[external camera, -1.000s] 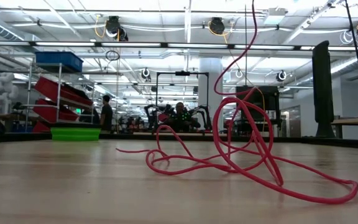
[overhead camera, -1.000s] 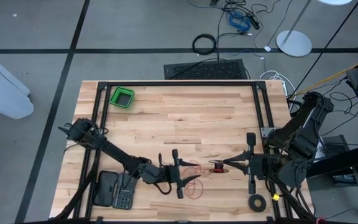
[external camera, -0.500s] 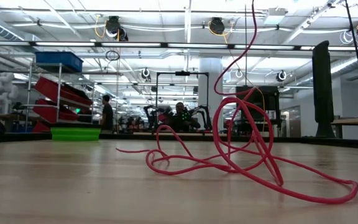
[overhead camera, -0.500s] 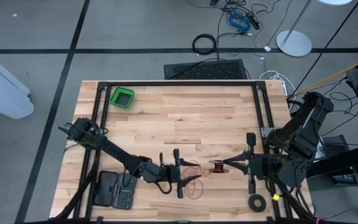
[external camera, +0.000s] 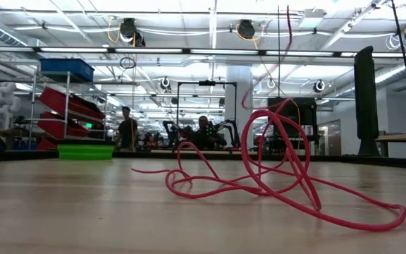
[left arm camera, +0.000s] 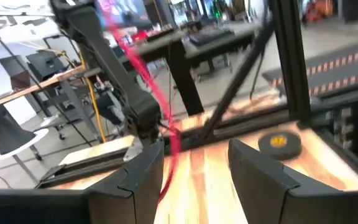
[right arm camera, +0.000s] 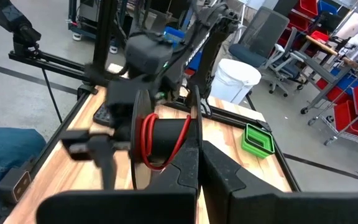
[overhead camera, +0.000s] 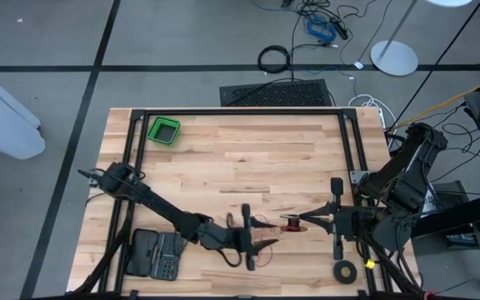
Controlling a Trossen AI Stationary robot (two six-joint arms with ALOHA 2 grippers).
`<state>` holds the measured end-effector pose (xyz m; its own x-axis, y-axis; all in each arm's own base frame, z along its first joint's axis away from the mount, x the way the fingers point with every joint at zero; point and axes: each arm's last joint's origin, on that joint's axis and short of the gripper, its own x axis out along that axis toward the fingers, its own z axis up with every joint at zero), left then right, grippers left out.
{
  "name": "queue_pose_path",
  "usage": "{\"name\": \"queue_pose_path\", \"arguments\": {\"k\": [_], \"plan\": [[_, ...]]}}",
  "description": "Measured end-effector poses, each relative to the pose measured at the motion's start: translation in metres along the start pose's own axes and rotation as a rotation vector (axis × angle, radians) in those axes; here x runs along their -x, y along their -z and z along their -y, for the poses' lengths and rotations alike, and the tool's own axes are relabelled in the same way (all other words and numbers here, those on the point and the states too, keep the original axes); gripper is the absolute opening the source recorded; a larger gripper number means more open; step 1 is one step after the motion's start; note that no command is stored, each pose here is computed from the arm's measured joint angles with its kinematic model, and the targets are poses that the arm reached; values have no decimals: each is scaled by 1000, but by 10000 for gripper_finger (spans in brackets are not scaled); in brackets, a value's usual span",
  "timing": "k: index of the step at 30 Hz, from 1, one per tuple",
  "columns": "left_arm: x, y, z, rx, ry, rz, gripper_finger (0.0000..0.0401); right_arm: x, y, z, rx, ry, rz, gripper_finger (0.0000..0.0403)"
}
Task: Coil cords
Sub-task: Coil the red wire into the spool
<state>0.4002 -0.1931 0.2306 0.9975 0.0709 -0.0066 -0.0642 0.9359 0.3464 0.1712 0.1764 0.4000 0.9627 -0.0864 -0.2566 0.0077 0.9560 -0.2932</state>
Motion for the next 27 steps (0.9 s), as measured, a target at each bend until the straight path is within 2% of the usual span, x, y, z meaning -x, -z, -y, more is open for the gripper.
{"name": "queue_pose_path", "arguments": {"k": [5,9,14,19,27], "plan": [[-10,5,8,-18,-25,-32,187,0,0,0,-3,0,0,0],[-8,5,8,-22,-84,-55,187,0,0,0,-2,0,0,0],[-6,4,10,-33,-83,-54,187,0,0,0,-1,0,-1,0],[-1,1,16,-69,-140,-77,187,0,0,0,-1,-1,-1,0],[2,0,19,-66,-136,-74,187,0,0,0,-1,-1,-1,0]]}}
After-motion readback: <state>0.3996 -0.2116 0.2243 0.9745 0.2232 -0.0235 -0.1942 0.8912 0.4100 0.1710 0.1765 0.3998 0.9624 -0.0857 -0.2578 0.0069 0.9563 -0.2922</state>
